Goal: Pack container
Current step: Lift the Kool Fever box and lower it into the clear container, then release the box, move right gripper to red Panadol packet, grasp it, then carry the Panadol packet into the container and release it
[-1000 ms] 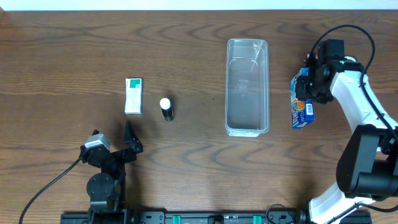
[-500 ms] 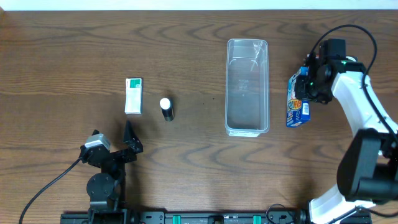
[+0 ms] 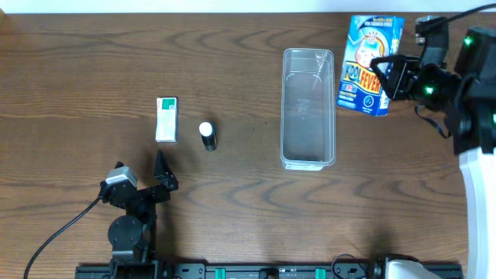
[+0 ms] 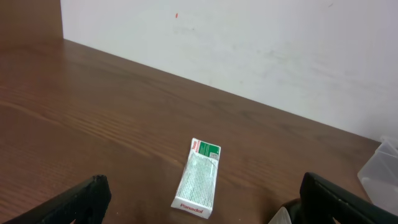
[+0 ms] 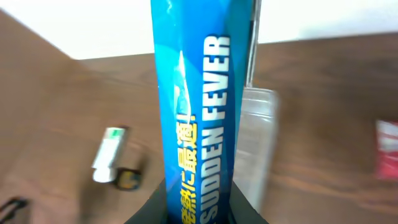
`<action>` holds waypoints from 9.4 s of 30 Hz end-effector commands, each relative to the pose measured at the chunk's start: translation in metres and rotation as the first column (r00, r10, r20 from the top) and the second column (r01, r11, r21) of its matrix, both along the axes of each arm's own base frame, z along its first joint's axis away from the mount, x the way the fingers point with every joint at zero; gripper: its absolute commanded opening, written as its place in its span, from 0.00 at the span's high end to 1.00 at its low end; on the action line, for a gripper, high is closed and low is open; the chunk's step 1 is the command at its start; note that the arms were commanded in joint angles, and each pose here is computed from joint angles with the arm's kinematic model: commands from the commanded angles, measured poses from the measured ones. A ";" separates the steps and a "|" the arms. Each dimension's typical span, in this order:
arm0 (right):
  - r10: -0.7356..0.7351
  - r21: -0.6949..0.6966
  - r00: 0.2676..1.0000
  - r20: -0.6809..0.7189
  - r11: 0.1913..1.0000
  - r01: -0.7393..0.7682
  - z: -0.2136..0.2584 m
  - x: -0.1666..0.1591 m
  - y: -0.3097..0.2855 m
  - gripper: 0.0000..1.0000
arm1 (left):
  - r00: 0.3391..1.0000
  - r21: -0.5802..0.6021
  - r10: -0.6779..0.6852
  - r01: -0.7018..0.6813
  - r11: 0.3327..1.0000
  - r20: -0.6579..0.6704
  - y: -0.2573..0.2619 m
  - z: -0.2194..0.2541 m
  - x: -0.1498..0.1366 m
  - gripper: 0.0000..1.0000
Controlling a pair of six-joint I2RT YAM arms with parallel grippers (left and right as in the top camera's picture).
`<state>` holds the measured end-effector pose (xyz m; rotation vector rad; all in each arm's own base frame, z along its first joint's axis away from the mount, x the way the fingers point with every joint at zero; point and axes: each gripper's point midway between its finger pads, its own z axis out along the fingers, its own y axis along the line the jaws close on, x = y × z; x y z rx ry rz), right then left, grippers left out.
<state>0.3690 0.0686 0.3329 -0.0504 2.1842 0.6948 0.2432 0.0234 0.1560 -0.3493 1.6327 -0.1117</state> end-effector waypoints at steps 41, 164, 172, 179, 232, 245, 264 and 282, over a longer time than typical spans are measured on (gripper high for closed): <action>0.170 0.326 0.900 -0.400 0.945 -0.033 -0.152 0.088 0.088 0.23 | 0.998 0.014 0.016 -0.015 1.000 -0.054 0.003 -0.018 -0.001 0.02; -0.303 -0.609 0.852 -0.428 0.793 -0.025 -0.264 0.122 -0.178 0.01 | 0.998 0.014 0.016 -0.015 1.000 -0.060 0.003 -0.019 -0.001 0.02; -0.270 -0.555 0.851 -0.450 0.831 -0.030 -0.290 0.129 -0.177 0.01 | 0.998 0.014 0.016 -0.015 1.000 -0.060 0.003 -0.019 -0.001 0.02; -0.253 -0.510 0.852 -0.458 0.860 -0.019 -0.298 0.133 -0.166 0.01 | 0.998 0.014 0.016 -0.015 1.000 -0.060 0.003 -0.019 -0.001 0.02; -0.145 -0.264 0.900 -0.411 0.964 0.034 -0.169 0.111 -0.107 0.36 | 0.998 0.014 0.016 -0.015 1.000 -0.060 0.003 -0.019 -0.001 0.02; -0.081 -0.304 0.929 -0.362 0.952 -0.035 -0.084 0.052 0.025 0.36 | 0.998 0.014 0.016 -0.015 1.000 -0.060 0.003 -0.019 -0.001 0.02; -0.403 -0.516 0.840 -0.362 0.837 0.180 -0.173 0.074 0.078 0.31 | 0.998 0.014 0.016 -0.015 1.000 -0.060 0.003 -0.019 -0.001 0.02; -0.312 -0.497 0.832 -0.459 0.866 0.051 -0.222 0.086 0.082 0.30 | 0.998 0.014 0.016 -0.015 1.000 -0.060 0.003 -0.019 -0.001 0.02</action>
